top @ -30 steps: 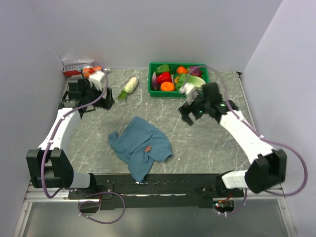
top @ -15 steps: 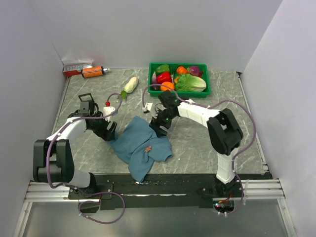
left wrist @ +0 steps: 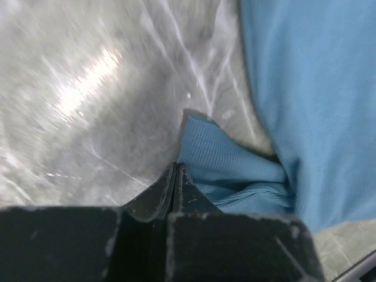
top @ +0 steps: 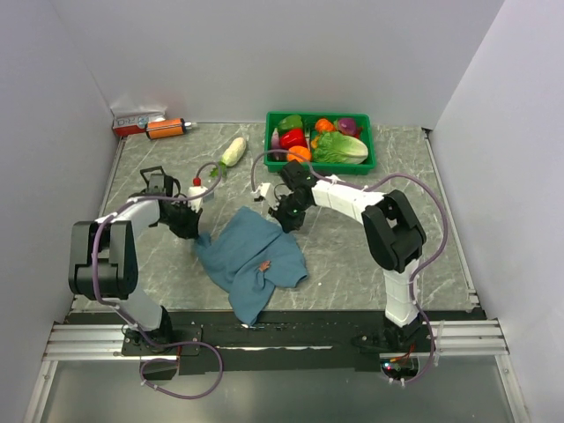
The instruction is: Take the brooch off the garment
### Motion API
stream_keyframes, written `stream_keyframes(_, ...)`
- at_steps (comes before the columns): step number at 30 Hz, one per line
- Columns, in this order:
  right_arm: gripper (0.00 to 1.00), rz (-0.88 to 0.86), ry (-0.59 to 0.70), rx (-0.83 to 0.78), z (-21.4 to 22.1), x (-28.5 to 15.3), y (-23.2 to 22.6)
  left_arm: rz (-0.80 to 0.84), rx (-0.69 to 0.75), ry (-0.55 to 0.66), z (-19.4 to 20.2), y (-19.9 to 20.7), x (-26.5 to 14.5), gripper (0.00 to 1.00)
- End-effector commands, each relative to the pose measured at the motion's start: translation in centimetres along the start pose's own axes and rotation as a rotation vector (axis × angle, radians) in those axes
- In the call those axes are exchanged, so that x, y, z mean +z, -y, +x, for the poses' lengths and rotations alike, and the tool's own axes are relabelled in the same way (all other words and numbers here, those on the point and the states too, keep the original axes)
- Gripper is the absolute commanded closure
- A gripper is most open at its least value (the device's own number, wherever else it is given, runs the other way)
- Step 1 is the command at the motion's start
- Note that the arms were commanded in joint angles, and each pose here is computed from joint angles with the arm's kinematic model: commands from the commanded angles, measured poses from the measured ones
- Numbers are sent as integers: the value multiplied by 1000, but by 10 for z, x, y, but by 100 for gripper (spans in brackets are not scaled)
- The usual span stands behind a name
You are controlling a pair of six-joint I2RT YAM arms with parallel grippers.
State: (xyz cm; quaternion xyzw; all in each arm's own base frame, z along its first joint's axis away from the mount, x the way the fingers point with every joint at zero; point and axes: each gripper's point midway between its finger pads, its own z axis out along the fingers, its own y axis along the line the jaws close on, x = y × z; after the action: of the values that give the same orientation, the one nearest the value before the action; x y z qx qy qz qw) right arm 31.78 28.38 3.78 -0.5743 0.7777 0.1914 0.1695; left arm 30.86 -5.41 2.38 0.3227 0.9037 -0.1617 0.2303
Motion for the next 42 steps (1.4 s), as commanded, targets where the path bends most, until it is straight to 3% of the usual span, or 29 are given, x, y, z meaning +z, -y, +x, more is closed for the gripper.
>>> stream_keyframes(1, 100, 159, 151, -11, -43, -65, 45, -2, 60, 160, -68, -5, -35, 99)
stream_keyframes(6, 100, 320, 343, 78, -69, -164, 104, -53, 81, 382, -165, -11, -111, 99)
stream_keyframes(9, 100, 403, 426, 63, -81, -213, 112, -90, 88, 488, -205, -13, -159, 99)
stream_keyframes(12, 100, 465, 479, 7, -82, -249, 103, -111, 82, 554, -223, -9, -194, 99)
stream_keyframes(16, 100, 502, 504, -86, -73, -278, 66, -138, 113, 531, -206, 10, -219, 99)
stream_keyframes(19, 100, 468, 434, -188, -49, -263, 29, -147, 131, 430, -165, 20, -206, 99)
stream_keyframes(21, 100, 346, 338, -209, -16, -223, -5, -122, 133, 328, -124, 29, -184, 99)
stream_keyframes(22, 92, 308, 307, -240, -4, -215, -20, -135, 129, 284, -108, 28, -177, 99)
stream_keyframes(23, 72, 221, 255, -243, 14, -191, -42, -114, 129, 215, -81, 30, -157, 99)
stream_keyframes(25, 58, 143, 220, -190, 33, -179, -64, -122, 141, 161, -59, 30, -146, 98)
stream_keyframes(26, 51, 121, 225, -158, 36, -176, -69, -125, 137, 118, -43, 28, -136, 93)
stream_keyframes(30, 46, 132, 311, -62, 23, -192, -50, -123, 126, 119, -41, 20, -124, 76)
stream_keyframes(33, 46, 183, 295, -27, 17, -191, -15, -92, 81, 149, -54, 15, -115, 65)
stream_keyframes(37, 46, 206, 246, -28, 22, -168, 30, -60, 11, 187, -71, 2, -96, 59)
stream_keyframes(42, 44, 159, 170, -56, 25, -137, 58, -2, -48, 138, -63, -3, -72, 58)
